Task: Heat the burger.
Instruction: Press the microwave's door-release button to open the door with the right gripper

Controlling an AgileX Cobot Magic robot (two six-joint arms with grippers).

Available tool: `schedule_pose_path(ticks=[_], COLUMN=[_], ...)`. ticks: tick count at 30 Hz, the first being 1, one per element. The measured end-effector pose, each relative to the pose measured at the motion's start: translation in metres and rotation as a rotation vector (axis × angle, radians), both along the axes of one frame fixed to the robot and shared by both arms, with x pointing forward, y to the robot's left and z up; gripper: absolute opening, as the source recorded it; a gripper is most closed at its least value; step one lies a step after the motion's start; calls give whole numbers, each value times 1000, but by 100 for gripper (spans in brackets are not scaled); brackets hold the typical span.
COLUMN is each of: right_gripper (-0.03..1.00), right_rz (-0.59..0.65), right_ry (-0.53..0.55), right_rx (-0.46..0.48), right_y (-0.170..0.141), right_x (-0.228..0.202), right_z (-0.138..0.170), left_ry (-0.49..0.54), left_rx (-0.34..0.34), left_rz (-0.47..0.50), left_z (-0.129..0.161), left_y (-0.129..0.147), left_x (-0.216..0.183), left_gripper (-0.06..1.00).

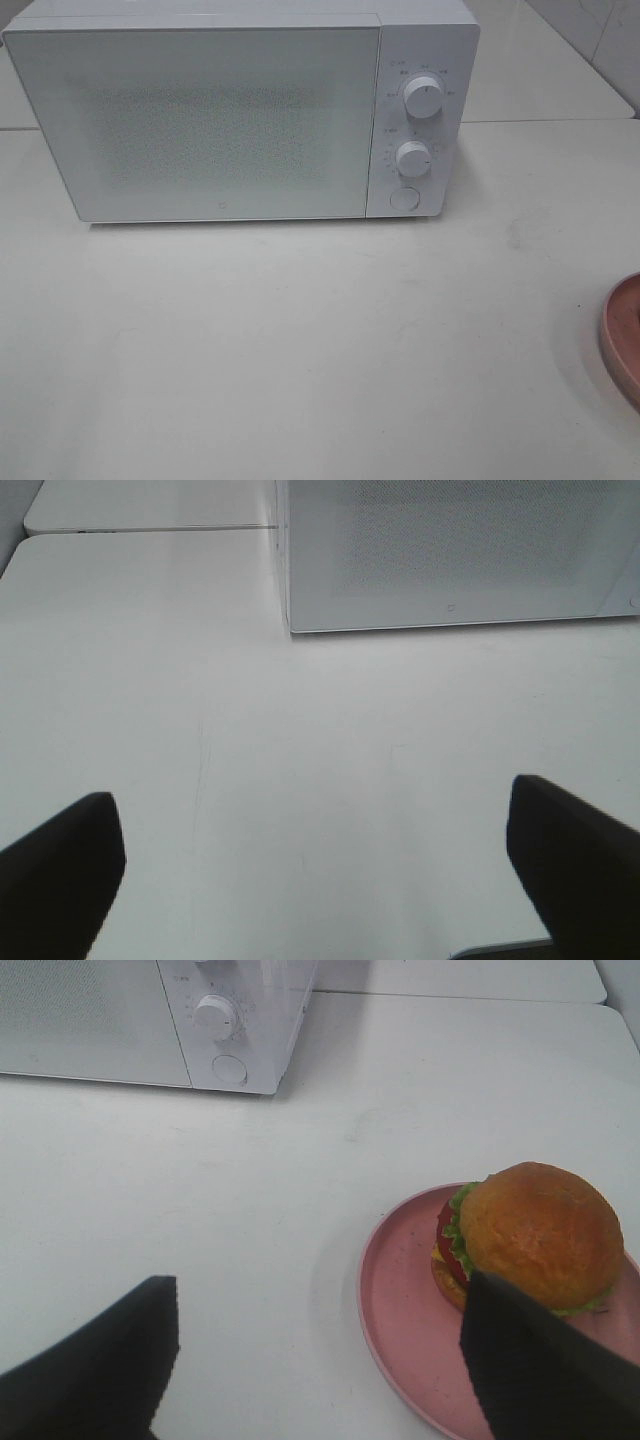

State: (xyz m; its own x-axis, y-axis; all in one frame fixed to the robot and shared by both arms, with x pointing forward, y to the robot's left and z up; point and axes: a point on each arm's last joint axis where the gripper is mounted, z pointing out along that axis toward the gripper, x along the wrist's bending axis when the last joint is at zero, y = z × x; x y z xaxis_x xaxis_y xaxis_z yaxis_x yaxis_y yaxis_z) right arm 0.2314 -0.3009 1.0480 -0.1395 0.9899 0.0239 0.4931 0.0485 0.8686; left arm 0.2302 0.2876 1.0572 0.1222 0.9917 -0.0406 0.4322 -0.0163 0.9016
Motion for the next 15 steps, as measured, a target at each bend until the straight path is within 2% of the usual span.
schedule_pose_path(ticks=[15], right_gripper=[76], right_rz=[0], right_ry=[0], right_rx=[0], right_y=[0], right_x=[0], right_z=[0], left_ry=[0], left_rx=[0], left_rz=[0], left_z=[0], left_y=[0], left_x=[0], left_gripper=[96])
